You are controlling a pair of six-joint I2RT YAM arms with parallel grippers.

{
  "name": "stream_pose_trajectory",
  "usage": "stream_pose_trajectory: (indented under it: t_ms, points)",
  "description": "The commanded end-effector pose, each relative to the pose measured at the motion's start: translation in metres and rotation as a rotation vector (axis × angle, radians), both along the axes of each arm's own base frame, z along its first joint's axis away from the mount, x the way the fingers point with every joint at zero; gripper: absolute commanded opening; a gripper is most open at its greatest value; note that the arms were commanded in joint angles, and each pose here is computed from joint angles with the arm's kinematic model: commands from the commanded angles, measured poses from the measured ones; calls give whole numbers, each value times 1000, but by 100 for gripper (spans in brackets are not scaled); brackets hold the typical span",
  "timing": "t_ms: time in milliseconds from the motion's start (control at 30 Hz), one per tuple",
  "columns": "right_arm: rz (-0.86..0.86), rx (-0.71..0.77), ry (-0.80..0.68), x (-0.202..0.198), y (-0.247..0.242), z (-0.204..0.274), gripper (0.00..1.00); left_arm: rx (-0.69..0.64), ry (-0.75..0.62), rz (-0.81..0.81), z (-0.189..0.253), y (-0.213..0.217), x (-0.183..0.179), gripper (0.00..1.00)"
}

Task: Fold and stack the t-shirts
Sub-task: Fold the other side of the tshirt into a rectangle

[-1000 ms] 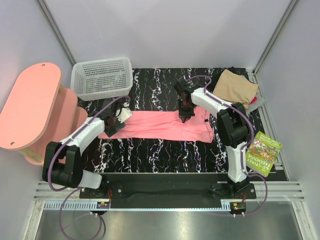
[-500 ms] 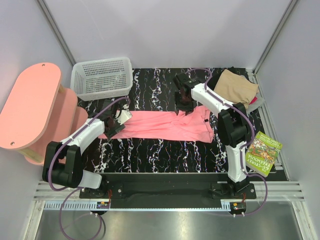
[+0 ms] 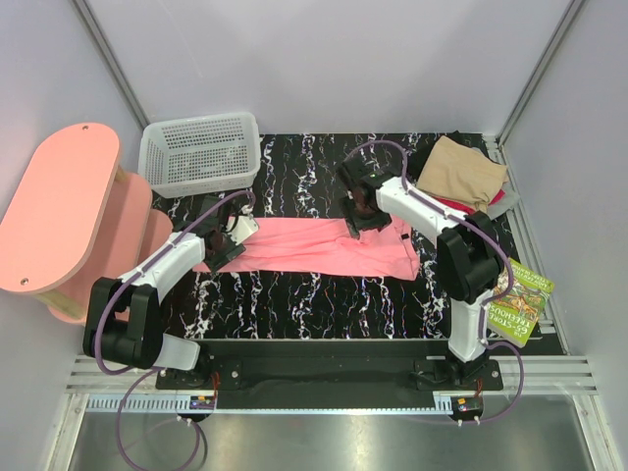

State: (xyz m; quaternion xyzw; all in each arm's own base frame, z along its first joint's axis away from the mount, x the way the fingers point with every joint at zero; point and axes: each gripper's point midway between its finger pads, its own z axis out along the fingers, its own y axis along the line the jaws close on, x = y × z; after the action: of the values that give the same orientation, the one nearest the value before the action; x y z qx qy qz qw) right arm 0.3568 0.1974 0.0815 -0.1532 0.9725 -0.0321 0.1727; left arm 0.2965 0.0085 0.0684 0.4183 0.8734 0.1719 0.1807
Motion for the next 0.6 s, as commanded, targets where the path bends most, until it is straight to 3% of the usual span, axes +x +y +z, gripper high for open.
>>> stream_pose_trajectory:
  t_ms: [0,233,567]
  points:
    - [305,-69,-181,0,28,37,67,-10,-68,2,17,-1,15,67]
    - [432,-85,-118,-7,46,17,61,-13,-72,3,20,-1,16,68]
    - [416,-164,-101,2,37,-6,52,-7,-73,-4,20,-1,17,67]
